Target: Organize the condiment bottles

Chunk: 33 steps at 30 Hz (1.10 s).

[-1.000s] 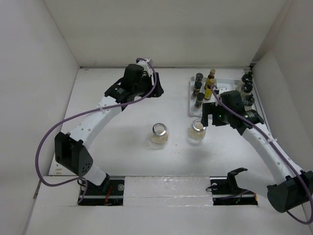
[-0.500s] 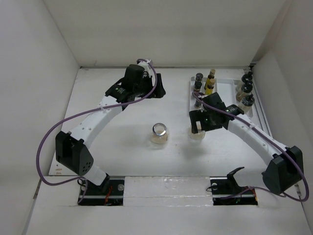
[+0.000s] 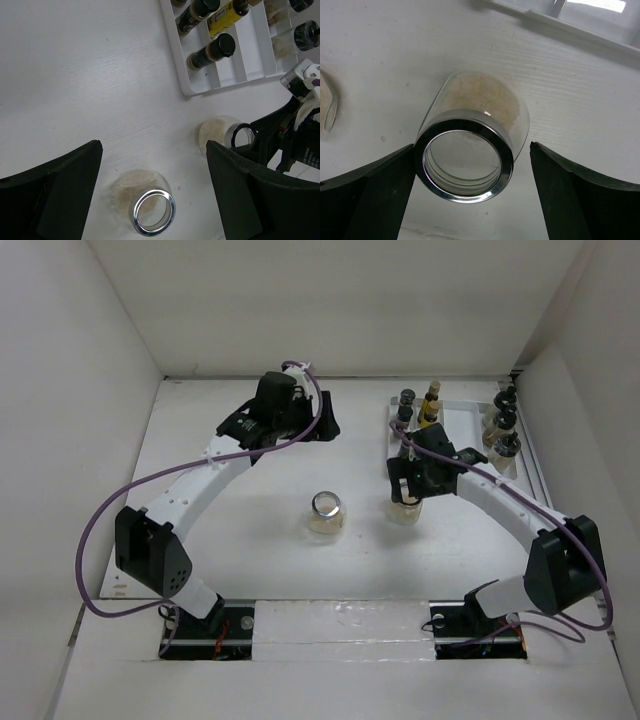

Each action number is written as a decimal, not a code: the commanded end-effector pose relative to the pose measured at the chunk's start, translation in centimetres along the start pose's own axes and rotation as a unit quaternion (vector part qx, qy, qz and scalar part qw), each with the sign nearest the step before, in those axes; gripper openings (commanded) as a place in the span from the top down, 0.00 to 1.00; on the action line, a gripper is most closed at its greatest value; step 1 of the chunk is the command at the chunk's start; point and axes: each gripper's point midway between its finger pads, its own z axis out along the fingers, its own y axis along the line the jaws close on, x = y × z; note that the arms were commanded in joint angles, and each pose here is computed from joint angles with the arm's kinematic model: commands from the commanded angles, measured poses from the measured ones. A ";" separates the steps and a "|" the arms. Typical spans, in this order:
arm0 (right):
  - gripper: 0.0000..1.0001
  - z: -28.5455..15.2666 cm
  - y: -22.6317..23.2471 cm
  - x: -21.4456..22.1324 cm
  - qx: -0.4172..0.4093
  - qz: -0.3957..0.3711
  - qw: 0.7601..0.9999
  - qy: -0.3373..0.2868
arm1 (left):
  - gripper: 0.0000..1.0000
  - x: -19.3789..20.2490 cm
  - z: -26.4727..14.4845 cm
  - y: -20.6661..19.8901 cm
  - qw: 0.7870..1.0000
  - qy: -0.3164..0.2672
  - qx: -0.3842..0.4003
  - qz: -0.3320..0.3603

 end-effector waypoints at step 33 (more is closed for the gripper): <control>0.52 -4.1 -19.5 -24.3 0.122 0.135 0.951 -0.252 | 0.19 -1.8 -1.0 -1.1 1.000 -0.024 0.010 0.014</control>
